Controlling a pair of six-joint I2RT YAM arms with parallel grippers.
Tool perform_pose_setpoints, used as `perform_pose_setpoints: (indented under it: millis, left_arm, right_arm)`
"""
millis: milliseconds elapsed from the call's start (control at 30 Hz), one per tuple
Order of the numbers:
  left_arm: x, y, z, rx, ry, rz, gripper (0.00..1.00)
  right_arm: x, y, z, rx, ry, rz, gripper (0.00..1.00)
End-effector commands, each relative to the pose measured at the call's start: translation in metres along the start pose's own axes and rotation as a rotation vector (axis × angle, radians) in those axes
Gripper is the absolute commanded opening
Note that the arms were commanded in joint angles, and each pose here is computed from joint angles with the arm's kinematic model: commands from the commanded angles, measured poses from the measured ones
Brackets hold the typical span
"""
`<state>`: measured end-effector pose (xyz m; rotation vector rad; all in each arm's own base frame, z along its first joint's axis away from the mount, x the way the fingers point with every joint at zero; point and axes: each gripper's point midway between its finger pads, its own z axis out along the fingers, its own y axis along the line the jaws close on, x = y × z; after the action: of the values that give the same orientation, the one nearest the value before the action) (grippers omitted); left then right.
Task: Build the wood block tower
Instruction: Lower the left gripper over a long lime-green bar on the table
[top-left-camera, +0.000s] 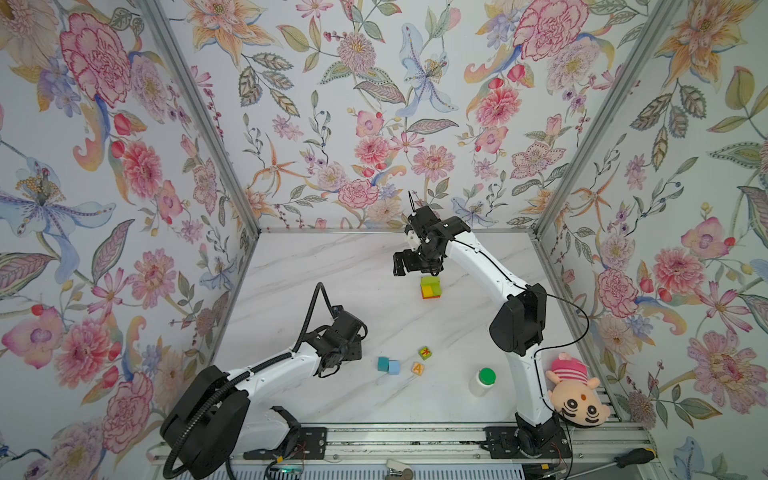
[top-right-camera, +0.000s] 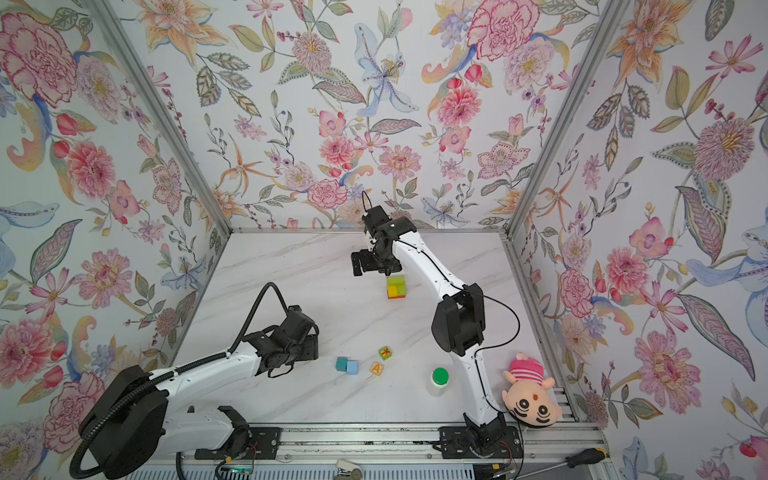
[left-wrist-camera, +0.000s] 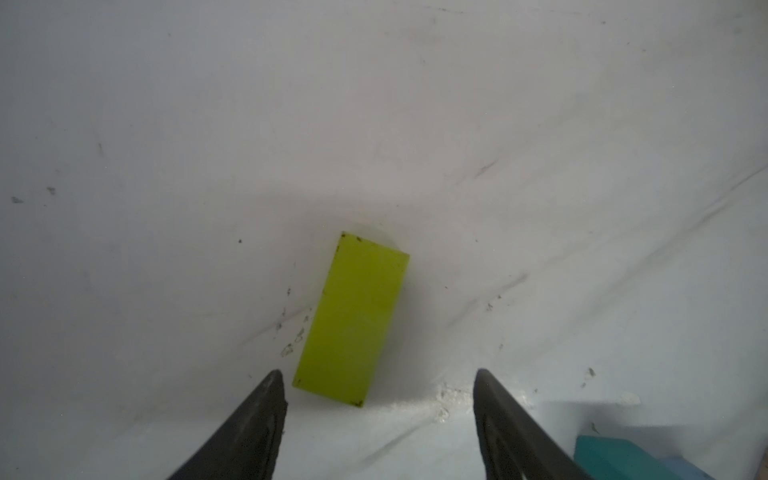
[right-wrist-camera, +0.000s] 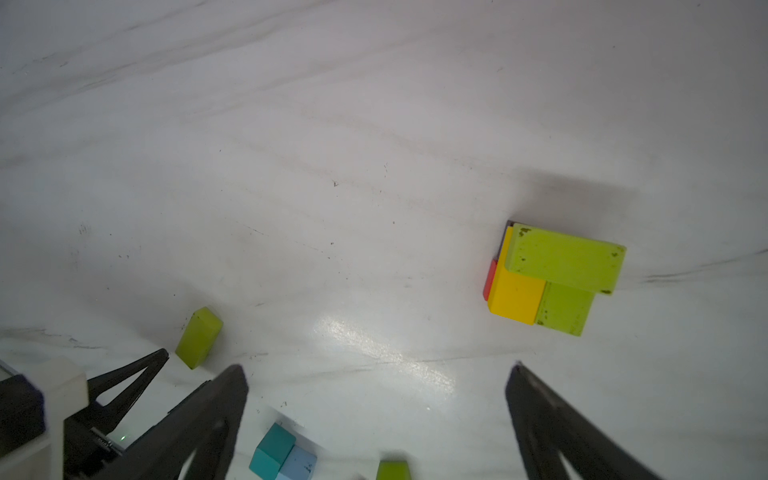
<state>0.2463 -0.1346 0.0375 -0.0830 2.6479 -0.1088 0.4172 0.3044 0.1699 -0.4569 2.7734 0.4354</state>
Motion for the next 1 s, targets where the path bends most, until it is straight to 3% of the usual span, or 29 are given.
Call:
perform_pose_setpoints:
  millis: [0, 367, 833, 967]
  left_arm:
    - [-0.012, 0.001, 0.002, -0.006, -0.007, 0.019, 0.74]
    - [-0.018, 0.001, 0.014, -0.012, 0.016, 0.040, 0.70]
    - [-0.038, -0.019, 0.024, 0.002, 0.036, 0.119, 0.32]
    - [-0.046, -0.026, 0.026, 0.005, 0.039, 0.154, 0.26]
  right_arm:
    - [0.011, -0.002, 0.002, 0.003, 0.042, 0.012, 0.99]
    - [0.008, -0.021, 0.000, 0.014, 0.041, 0.018, 0.99]
    - [0.019, -0.039, -0.011, 0.069, 0.046, 0.015, 0.99]
    - [0.019, -0.048, -0.019, 0.089, 0.031, 0.027, 0.99]
